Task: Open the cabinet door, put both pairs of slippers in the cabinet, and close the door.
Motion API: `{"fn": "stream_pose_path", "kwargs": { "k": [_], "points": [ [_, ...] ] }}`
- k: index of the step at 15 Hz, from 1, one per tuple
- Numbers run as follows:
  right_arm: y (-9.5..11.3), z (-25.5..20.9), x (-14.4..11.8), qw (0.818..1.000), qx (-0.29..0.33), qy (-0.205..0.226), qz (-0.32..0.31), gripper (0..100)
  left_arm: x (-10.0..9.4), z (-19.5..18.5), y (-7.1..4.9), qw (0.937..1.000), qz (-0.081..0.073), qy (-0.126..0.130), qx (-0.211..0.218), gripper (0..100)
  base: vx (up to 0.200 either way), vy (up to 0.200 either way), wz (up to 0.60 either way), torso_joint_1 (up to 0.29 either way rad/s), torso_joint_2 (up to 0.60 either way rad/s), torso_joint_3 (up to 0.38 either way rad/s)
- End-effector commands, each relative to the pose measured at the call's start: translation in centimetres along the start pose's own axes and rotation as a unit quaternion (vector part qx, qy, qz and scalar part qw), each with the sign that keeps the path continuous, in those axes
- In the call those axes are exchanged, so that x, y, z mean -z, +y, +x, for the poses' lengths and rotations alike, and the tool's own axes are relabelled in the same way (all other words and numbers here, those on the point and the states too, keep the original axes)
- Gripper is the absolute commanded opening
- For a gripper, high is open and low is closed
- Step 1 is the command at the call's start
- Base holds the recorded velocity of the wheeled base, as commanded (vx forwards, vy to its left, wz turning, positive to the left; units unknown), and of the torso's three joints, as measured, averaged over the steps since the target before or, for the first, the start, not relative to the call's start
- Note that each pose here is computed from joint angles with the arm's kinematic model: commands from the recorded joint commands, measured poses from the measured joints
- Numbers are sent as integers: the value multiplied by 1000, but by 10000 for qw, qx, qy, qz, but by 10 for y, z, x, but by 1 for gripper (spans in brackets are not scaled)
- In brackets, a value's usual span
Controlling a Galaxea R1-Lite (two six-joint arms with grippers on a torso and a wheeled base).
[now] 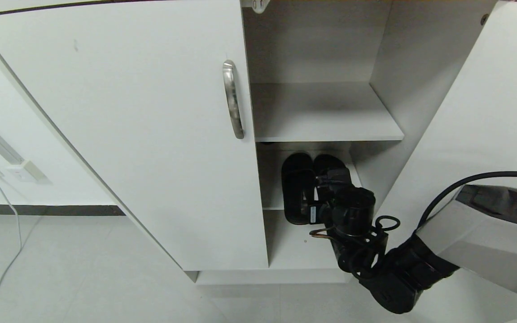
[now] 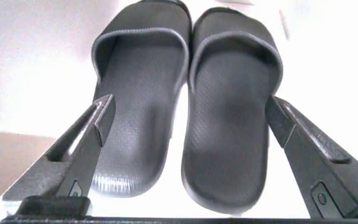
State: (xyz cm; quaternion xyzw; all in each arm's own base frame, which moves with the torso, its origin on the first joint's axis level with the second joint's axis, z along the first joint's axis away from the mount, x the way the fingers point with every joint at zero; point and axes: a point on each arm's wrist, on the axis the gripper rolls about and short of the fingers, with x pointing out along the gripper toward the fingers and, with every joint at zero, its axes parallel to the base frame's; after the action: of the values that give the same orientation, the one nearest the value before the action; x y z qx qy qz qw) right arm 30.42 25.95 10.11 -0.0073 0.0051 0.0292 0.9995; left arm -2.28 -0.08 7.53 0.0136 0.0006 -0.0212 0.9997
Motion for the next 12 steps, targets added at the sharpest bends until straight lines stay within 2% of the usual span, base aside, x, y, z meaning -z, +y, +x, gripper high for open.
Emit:
{"fn": "stream_pose_path", "kwargs": {
  "k": [1, 6, 12],
  "points": [
    [-7, -14, -3, 10000, -53, -41, 31, 100, 0, 0, 0, 10000, 2, 7, 3, 0, 0, 0, 0, 0, 0, 0],
    [-1, -22, -4, 9998, -168, -49, 28, 100, 0, 0, 0, 10000, 2, 7, 3, 0, 0, 0, 0, 0, 0, 0],
    [3, -28, 0, 9997, -261, 14, -28, 100, 0, 0, 0, 10000, 1, 14, 3, 0, -200, 0, 0, 2, 3, 4]
  ]
}}
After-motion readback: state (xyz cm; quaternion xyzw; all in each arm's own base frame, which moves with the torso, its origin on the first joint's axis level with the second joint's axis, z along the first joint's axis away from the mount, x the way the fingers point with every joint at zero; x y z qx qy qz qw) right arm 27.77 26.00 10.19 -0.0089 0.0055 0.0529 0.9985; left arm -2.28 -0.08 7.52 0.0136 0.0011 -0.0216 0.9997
